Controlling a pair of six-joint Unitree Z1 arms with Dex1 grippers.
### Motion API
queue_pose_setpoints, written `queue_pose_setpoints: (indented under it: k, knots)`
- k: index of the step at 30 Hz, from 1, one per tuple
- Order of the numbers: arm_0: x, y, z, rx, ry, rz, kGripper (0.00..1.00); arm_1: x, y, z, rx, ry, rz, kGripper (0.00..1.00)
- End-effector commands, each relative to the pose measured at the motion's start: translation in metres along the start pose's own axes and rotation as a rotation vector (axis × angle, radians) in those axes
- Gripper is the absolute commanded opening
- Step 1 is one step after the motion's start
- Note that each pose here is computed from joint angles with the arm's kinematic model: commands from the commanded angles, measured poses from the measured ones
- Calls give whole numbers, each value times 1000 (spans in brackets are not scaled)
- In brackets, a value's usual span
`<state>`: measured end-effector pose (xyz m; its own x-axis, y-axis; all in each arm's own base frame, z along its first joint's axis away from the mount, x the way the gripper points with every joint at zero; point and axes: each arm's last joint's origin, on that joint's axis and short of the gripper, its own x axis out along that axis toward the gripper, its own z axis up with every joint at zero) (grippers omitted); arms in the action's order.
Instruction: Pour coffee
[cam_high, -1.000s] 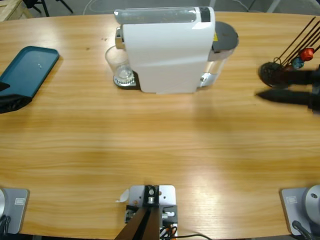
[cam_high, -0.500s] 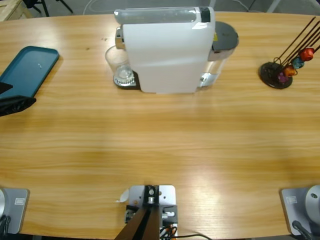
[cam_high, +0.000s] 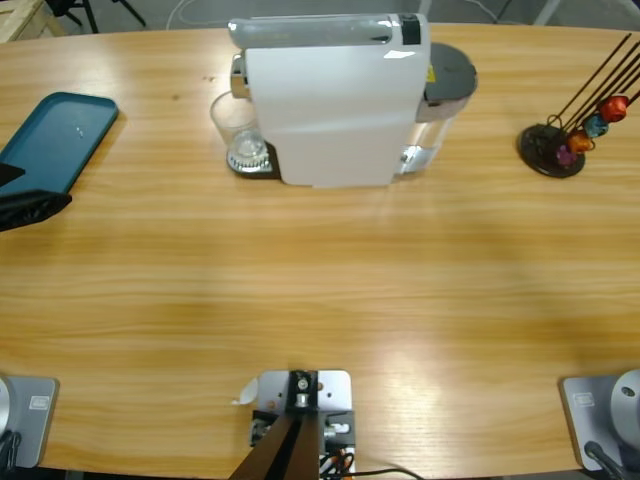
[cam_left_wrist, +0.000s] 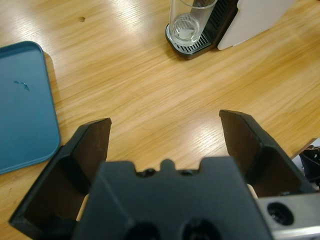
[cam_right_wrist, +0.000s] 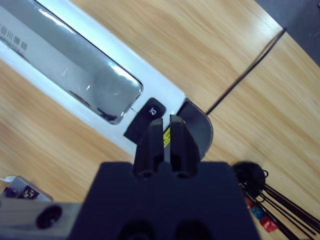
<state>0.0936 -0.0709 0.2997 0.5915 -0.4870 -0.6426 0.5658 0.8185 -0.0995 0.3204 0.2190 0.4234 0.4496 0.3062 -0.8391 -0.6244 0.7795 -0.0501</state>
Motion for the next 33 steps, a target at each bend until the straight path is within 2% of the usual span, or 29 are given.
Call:
queue_pose_setpoints:
  k: [1, 24, 33]
  knots:
    - [0, 1, -10, 1, 5, 4, 936, 29, 15, 3, -32, 78, 43, 0]
    - [1, 1, -10, 0, 11, 5, 936, 36, 15, 8, -37, 84, 40, 0]
    - [2, 1, -10, 0, 11, 5, 936, 40, 15, 0, -39, 121, 35, 0]
